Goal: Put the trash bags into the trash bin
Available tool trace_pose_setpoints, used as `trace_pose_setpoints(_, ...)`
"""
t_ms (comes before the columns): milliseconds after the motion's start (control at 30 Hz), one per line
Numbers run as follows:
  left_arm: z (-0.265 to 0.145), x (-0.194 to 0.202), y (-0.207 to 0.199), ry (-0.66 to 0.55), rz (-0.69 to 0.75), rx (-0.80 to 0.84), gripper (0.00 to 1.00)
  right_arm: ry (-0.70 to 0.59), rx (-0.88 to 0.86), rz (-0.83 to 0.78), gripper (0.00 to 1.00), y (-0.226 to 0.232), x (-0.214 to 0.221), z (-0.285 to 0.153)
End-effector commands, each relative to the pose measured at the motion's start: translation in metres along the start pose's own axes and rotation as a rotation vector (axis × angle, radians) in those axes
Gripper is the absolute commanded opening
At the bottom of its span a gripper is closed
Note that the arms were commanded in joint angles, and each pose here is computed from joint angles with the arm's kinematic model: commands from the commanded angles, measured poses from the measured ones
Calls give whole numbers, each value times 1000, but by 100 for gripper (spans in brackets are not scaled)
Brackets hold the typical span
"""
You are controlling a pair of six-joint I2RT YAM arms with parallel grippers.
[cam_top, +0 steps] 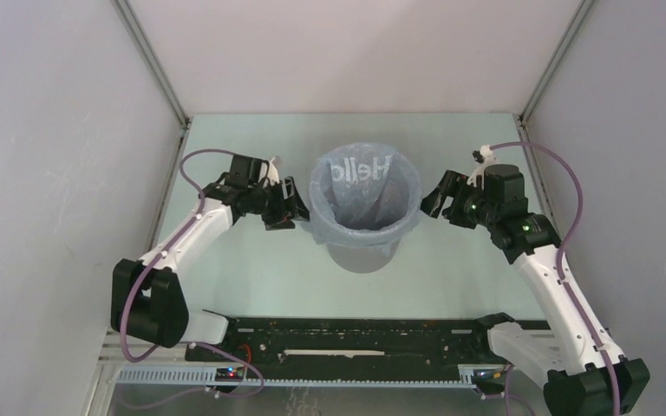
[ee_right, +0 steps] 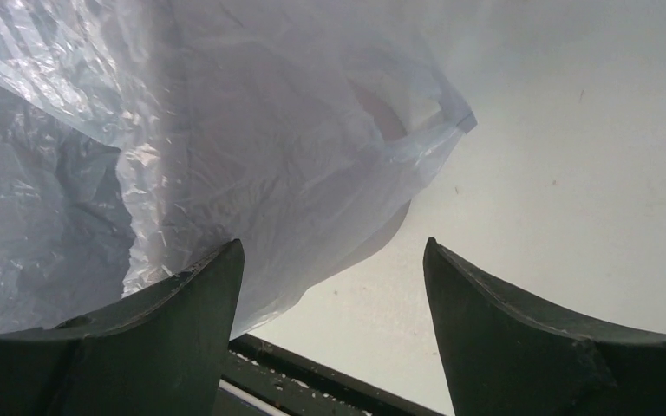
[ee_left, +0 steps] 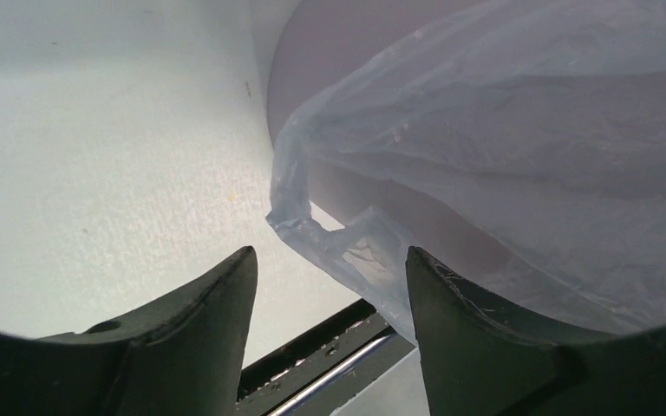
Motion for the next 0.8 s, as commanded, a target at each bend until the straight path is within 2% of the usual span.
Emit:
trace_pose_setpoints(0, 4, 8, -14, 29, 19, 76, 67, -89, 49, 59, 84, 7, -12, -9)
trace_pose_setpoints(133, 21, 18, -18, 95, 30, 94, 57, -106, 115, 52, 85, 2, -14, -18)
trace_pose_setpoints(200, 26, 21, -16, 100, 28, 96, 54, -86, 90, 104, 84, 3, -9, -11)
trace_pose_setpoints(400, 39, 20, -13, 125, 13, 103, 45, -101, -47, 320, 74, 7, 5, 25)
trace_pose_setpoints(600, 54, 27, -17, 155, 31, 99, 42, -55, -77, 459, 68, 0, 34, 53)
trace_pose_setpoints(767, 54, 28, -16, 142, 66, 70, 42, -3, -46, 446, 68, -14, 56, 69)
Point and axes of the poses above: each gripper's point midway between its finger pads, its own z axis out along the fingers, its own y axis along the line the jaws close on, x = y × z, the point moved 9 cm from there along -z, back along the fingers, and after that the axes turned 8 degrees about -z, right-handed, at the moved point
